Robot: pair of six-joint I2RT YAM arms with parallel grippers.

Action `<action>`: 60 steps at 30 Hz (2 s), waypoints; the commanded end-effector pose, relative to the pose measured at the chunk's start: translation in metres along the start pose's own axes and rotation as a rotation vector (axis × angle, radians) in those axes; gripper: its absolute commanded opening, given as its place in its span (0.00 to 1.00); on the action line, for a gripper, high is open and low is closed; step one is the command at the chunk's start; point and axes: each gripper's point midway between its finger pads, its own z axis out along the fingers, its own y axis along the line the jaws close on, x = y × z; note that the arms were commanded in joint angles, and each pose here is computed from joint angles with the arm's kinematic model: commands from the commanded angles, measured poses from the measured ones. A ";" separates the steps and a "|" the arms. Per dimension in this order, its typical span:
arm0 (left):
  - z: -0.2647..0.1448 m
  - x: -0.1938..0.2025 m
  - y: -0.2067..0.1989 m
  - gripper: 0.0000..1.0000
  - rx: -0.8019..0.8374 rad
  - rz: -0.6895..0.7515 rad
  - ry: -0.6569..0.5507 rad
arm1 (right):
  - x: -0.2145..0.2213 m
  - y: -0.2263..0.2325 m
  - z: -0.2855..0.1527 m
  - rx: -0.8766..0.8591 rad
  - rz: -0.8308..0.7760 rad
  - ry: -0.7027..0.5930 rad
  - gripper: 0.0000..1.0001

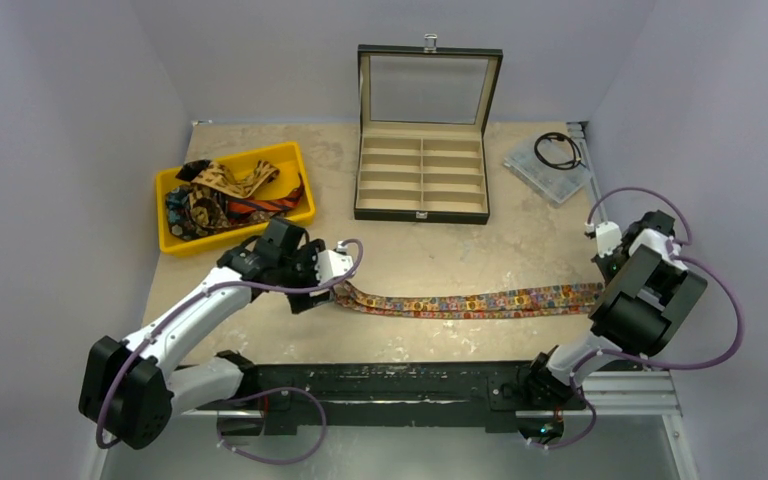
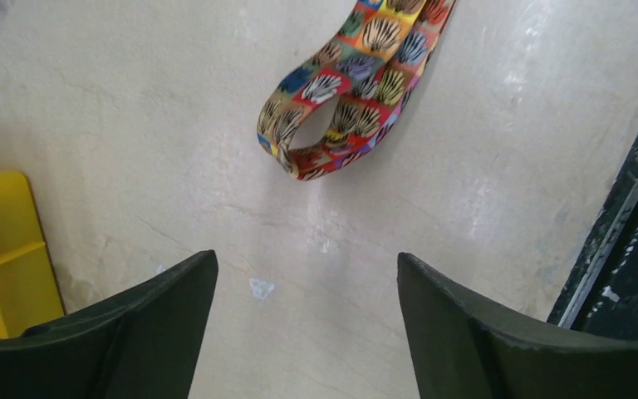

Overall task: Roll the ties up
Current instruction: Flatten out the tie at the center of the board.

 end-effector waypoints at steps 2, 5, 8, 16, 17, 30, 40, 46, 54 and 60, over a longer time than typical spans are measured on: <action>-0.004 -0.069 -0.006 0.82 0.033 0.129 -0.202 | -0.003 -0.013 -0.006 0.019 -0.050 -0.023 0.00; 0.013 -0.091 0.005 0.81 0.018 0.136 -0.189 | -0.008 -0.023 -0.008 0.025 -0.035 -0.032 0.00; 0.030 -0.098 0.022 0.75 0.017 0.102 -0.142 | -0.011 -0.025 -0.009 0.013 -0.028 -0.036 0.00; 0.056 -0.056 -0.009 0.64 0.281 0.152 0.078 | -0.004 -0.014 -0.007 -0.013 -0.023 -0.021 0.00; 0.057 -0.049 -0.017 0.58 0.308 0.160 0.096 | -0.003 -0.012 -0.007 -0.014 -0.023 -0.019 0.00; 0.063 -0.028 -0.014 0.00 0.091 0.206 0.136 | -0.016 -0.016 -0.007 -0.037 0.003 -0.058 0.00; 0.045 -0.073 0.025 0.00 -0.080 0.162 -0.012 | -0.018 -0.057 -0.014 0.060 -0.032 -0.024 0.00; 0.068 -0.075 -0.010 0.00 -0.011 0.132 0.027 | 0.001 -0.092 -0.010 0.180 -0.062 0.052 0.00; 0.046 -0.073 -0.028 0.66 0.070 0.095 -0.023 | 0.004 -0.069 -0.028 0.090 -0.102 0.037 0.62; 0.025 -0.079 -0.040 0.90 0.123 0.067 -0.125 | -0.016 -0.017 -0.056 -0.075 -0.131 -0.075 0.72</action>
